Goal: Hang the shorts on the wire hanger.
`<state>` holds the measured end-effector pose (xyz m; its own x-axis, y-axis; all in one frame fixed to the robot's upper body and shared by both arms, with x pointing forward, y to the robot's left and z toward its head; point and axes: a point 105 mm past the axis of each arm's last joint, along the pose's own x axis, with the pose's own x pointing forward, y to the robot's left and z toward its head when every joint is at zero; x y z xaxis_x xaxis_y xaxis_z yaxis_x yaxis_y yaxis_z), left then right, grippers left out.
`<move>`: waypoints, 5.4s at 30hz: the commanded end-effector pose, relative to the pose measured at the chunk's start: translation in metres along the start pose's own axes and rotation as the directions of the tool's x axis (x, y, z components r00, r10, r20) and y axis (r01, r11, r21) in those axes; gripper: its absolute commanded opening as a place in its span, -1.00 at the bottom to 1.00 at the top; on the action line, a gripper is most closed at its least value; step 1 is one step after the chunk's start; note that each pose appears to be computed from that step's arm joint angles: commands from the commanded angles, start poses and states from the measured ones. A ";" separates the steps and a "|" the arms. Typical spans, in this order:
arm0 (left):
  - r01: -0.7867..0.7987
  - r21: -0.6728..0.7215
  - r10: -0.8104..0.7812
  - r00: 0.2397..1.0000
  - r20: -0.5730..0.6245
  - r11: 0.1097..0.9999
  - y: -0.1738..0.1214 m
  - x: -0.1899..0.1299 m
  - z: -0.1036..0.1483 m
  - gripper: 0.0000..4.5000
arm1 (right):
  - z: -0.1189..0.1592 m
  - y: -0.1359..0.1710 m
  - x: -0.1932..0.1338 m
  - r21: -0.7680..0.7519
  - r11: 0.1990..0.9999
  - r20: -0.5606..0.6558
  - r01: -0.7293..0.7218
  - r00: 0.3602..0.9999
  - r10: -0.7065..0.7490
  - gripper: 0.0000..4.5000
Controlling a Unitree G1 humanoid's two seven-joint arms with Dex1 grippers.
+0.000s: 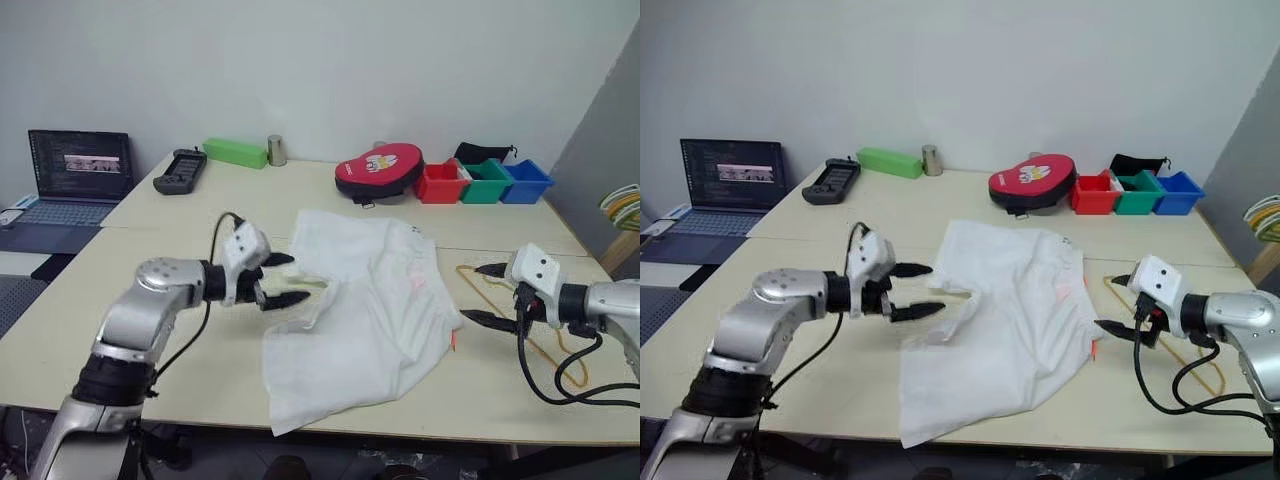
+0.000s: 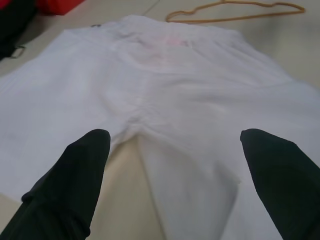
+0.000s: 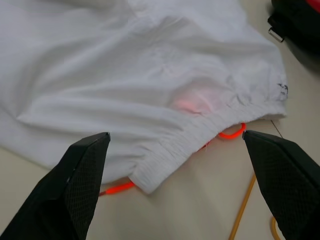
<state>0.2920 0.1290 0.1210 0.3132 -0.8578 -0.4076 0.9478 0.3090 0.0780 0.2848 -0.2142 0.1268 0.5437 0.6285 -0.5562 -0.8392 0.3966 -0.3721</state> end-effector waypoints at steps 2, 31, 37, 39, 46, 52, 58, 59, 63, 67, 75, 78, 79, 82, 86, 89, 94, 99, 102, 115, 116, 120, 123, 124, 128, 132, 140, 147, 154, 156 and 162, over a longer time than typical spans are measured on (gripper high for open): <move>0.227 0.117 -0.226 0.974 -0.015 0.967 -0.045 0.011 0.004 0.98 | 0.000 -0.005 0.004 -0.118 0.992 -0.023 -0.049 0.999 0.047 1.00; 0.318 0.188 -0.284 0.940 -0.186 0.929 -0.074 0.012 -0.080 0.80 | -0.029 -0.016 0.062 -0.394 0.853 -0.188 -0.341 0.939 0.288 0.67; 0.289 0.171 -0.259 0.949 -0.178 0.942 -0.063 0.010 -0.078 0.24 | -0.032 -0.018 0.062 -0.391 0.857 -0.195 -0.336 0.940 0.279 0.05; 0.277 0.172 -0.246 0.952 -0.180 0.945 -0.057 0.009 -0.078 0.05 | -0.034 -0.020 0.063 -0.385 0.865 -0.193 -0.321 0.945 0.264 -0.16; 0.205 0.183 -0.173 0.969 -0.178 0.962 -0.036 0.003 -0.072 -0.68 | -0.038 -0.024 0.062 -0.371 0.885 -0.187 -0.282 0.956 0.226 -0.98; 0.132 0.191 -0.093 0.975 -0.202 0.973 -0.013 -0.018 -0.064 -0.98 | -0.025 -0.011 0.047 -0.320 0.894 -0.153 -0.315 0.948 0.279 -1.00; 0.375 0.077 -0.332 0.885 -0.327 0.924 -0.062 -0.055 -0.069 -0.98 | -0.006 0.047 0.013 -0.151 0.839 -0.155 -0.523 0.851 0.503 -1.00; 0.399 0.041 -0.364 0.870 -0.332 0.916 -0.066 -0.060 -0.066 -0.98 | 0.000 0.053 0.010 -0.122 0.834 -0.139 -0.538 0.841 0.523 -1.00; 0.388 -0.043 -0.380 0.866 -0.325 0.921 -0.051 -0.067 -0.049 -0.98 | 0.014 0.052 0.010 -0.068 0.843 -0.116 -0.534 0.843 0.525 -1.00; 0.063 0.097 -0.034 0.962 -0.270 0.993 0.038 -0.051 -0.030 -0.98 | 0.023 -0.003 0.034 -0.075 0.939 -0.071 -0.335 0.941 0.331 -1.00; -0.907 0.305 0.908 0.362 0.210 0.291 0.212 -0.142 0.114 -0.98 | 0.141 -0.190 0.029 -0.101 0.734 0.287 0.671 0.726 -0.624 -1.00; -0.969 0.243 0.883 0.083 0.461 -0.036 0.205 -0.200 0.177 -0.98 | 0.199 -0.200 -0.002 -0.140 0.503 0.523 0.853 0.495 -0.694 -1.00; -0.969 0.232 0.851 0.051 0.523 -0.085 0.199 -0.208 0.188 -0.98 | 0.204 -0.194 0.000 -0.152 0.497 0.565 0.854 0.488 -0.665 -1.00; -0.960 0.262 0.824 0.071 0.562 -0.096 0.195 -0.207 0.186 -0.98 | 0.195 -0.176 0.016 -0.201 0.527 0.602 0.826 0.529 -0.598 -1.00; -0.898 0.377 0.851 0.370 0.372 0.226 0.199 -0.156 0.121 -0.98 | 0.156 -0.147 0.049 -0.241 0.665 0.546 0.706 0.666 -0.509 -1.00; -0.673 0.417 0.706 0.701 0.097 0.611 0.173 -0.103 0.041 -0.98 | 0.109 -0.110 0.075 -0.278 0.813 0.409 0.511 0.829 -0.381 -1.00; -0.304 0.349 0.389 0.898 -0.204 0.886 0.102 -0.071 -0.030 -0.98 | 0.036 -0.042 0.087 -0.307 0.942 0.096 0.135 0.989 -0.111 -1.00; -0.083 0.327 0.192 0.928 -0.318 0.941 0.048 -0.056 -0.058 -0.98 | -0.001 0.015 0.070 -0.259 0.954 -0.093 -0.149 0.987 0.128 -1.00; -0.002 0.330 0.128 0.923 -0.362 0.944 0.031 -0.049 -0.066 -0.98 | -0.011 0.033 0.060 -0.203 0.947 -0.169 -0.249 0.961 0.217 -1.00; 0.321 0.206 -0.183 0.847 -0.500 0.924 -0.028 -0.048 -0.079 -0.98 | -0.018 0.093 0.033 -0.005 0.888 -0.232 -0.460 0.864 0.447 -1.00; 0.322 0.211 -0.178 0.843 -0.507 0.923 -0.027 -0.048 -0.079 -0.98 | -0.018 0.098 0.031 0.006 0.881 -0.232 -0.474 0.856 0.462 -1.00; 0.375 0.193 -0.226 0.819 -0.528 0.907 -0.030 -0.047 -0.078 -0.98 | -0.017 0.119 0.020 0.065 0.837 -0.232 -0.544 0.808 0.542 -1.00; 0.370 0.208 -0.212 0.819 -0.534 0.906 -0.025 -0.045 -0.078 -0.98 | -0.018 0.118 0.021 0.081 0.850 -0.236 -0.521 0.818 0.524 -1.00; 0.371 0.213 -0.208 0.816 -0.539 0.904 -0.023 -0.045 -0.078 -0.98 | -0.019 0.118 0.021 0.093 0.851 -0.235 -0.516 0.820 0.523 -1.00; 0.387 0.200 -0.231 0.813 -0.535 0.900 -0.024 -0.046 -0.077 -0.98 | -0.018 0.119 0.021 0.151 0.850 -0.213 -0.505 0.823 0.527 -1.00; 0.397 0.196 -0.246 0.815 -0.525 0.896 -0.023 -0.047 -0.073 -0.61 | -0.013 0.115 0.019 0.187 0.860 -0.187 -0.475 0.842 0.506 -0.57; 0.478 0.153 -0.364 0.807 -0.465 0.865 -0.033 -0.057 -0.036 0.13 | 0.033 0.100 -0.005 0.203 0.869 -0.061 -0.452 0.880 0.472 0.26; 0.461 0.143 -0.434 0.882 -0.184 0.876 -0.030 -0.032 0.037 0.70 | 0.014 0.032 -0.022 0.364 0.927 -0.103 -0.089 0.986 0.134 0.90; 0.170 0.183 -0.205 0.959 0.197 0.968 -0.012 0.053 0.096 0.70 | -0.067 -0.061 -0.058 0.368 0.792 -0.375 0.488 0.857 -0.353 0.90; 0.105 0.158 -0.142 0.959 0.247 0.982 -0.011 0.072 0.101 0.70 | -0.082 -0.073 -0.065 0.340 0.766 -0.417 0.545 0.818 -0.397 0.90; 0.104 0.169 -0.147 0.953 0.265 0.980 -0.026 0.095 0.095 0.70 | -0.111 -0.081 -0.064 0.411 0.728 -0.464 0.549 0.813 -0.351 0.90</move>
<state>0.3035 0.0021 0.1596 0.1654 -0.9703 -0.1767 0.9802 0.1420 0.1377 0.3136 -0.3600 0.1048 0.7342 0.0497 -0.6771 -0.3130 0.9098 -0.2727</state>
